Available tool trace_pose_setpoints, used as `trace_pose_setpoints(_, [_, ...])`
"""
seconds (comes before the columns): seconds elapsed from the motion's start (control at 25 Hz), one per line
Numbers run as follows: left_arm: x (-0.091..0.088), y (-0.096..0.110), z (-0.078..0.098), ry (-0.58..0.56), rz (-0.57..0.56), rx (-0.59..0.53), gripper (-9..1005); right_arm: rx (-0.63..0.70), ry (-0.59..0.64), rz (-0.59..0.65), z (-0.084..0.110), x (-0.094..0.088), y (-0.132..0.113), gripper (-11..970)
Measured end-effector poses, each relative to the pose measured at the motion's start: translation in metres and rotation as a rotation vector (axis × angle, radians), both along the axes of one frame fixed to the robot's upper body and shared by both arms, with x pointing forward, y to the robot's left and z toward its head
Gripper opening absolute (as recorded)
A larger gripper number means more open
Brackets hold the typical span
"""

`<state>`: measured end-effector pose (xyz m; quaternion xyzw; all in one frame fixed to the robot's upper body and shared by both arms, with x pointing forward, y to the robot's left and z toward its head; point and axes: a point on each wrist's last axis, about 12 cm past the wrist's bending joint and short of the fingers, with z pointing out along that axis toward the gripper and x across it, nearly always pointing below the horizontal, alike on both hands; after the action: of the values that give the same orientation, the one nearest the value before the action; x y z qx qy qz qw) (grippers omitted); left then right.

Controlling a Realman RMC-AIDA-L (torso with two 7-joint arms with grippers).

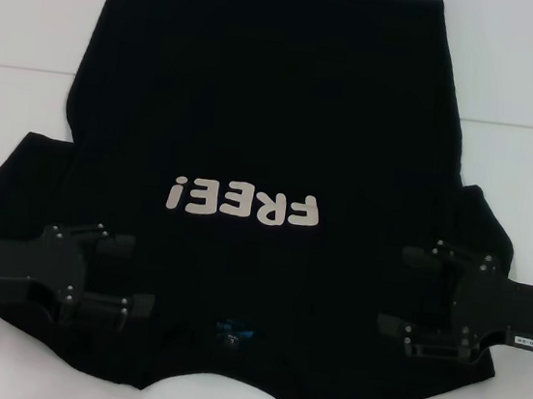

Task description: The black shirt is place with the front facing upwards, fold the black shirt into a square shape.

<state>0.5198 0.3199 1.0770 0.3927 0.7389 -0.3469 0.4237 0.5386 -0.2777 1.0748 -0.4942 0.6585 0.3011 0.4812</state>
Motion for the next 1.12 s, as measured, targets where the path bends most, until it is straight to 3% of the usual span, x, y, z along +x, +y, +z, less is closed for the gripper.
trace_pose_setpoints(0.48, [0.000,0.000,0.000,0.009,0.008,-0.006,918,0.002,0.002,0.001,0.000,0.000,0.000,934])
trace_pose_setpoints(0.64, [0.001,0.005,0.002,0.064,0.059,-0.038,912,0.005,0.002,-0.002,0.000,0.000,0.000,935])
trace_pose_setpoints(0.96, [0.013,0.060,0.032,0.482,0.440,-0.277,901,0.009,0.017,-0.022,-0.001,0.000,0.000,934])
trace_pose_setpoints(1.12, [0.017,0.087,0.039,0.656,0.649,-0.318,896,0.013,0.052,-0.042,-0.004,0.002,0.002,934])
